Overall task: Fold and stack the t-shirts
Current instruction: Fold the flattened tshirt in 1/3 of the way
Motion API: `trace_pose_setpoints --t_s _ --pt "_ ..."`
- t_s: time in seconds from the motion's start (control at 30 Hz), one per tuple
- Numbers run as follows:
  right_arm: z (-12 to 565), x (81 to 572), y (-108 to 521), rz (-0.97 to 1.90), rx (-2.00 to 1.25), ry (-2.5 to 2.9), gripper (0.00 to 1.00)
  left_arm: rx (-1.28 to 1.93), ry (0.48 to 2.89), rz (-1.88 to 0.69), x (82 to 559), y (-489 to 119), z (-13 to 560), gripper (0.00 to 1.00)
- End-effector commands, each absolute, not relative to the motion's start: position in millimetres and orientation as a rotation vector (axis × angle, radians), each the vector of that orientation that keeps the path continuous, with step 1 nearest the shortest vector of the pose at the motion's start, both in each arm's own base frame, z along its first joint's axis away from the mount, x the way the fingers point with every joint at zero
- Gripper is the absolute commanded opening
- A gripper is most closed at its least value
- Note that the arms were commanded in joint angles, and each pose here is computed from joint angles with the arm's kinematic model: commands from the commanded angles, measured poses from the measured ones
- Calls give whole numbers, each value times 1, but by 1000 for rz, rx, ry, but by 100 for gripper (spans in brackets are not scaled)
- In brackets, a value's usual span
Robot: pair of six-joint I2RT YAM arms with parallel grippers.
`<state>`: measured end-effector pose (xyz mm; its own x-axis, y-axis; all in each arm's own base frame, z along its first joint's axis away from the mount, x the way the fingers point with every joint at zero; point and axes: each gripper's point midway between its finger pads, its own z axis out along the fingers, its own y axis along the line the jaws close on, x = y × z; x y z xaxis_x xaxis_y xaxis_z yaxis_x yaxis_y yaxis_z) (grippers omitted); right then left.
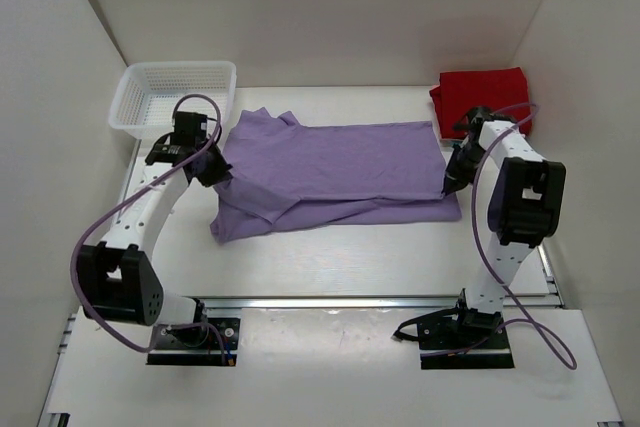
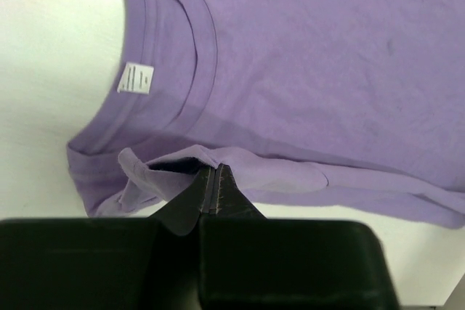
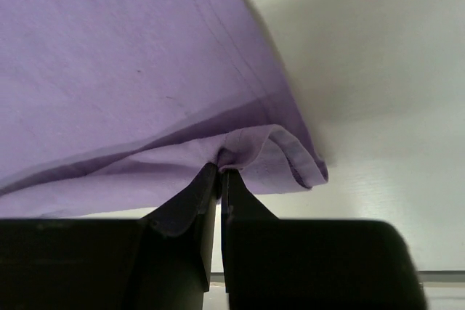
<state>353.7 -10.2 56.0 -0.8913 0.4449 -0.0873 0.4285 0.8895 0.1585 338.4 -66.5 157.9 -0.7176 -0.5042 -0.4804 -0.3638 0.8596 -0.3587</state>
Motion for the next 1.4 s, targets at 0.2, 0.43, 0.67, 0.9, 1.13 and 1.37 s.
trace_pose_setpoints --t_s 0.2,0.43,0.67,0.9,1.13,1.37 --pt "64 383 0 217 552 2928 14 -653 2357 -301 399 -56 166 12" --pt "72 386 -6 117 523 2904 34 -603 2281 -427 444 -68 186 41" --pt "79 369 -15 56 520 2882 35 -629 2404 -343 370 -63 150 34" --pt "93 367 -23 -77 530 2838 34 -563 2573 -282 297 -76 97 31" --pt "67 365 22 147 431 2865 35 -475 2633 -157 291 -81 62 35" --pt "25 354 69 208 258 2902 34 -352 2671 57 309 -70 44 35"
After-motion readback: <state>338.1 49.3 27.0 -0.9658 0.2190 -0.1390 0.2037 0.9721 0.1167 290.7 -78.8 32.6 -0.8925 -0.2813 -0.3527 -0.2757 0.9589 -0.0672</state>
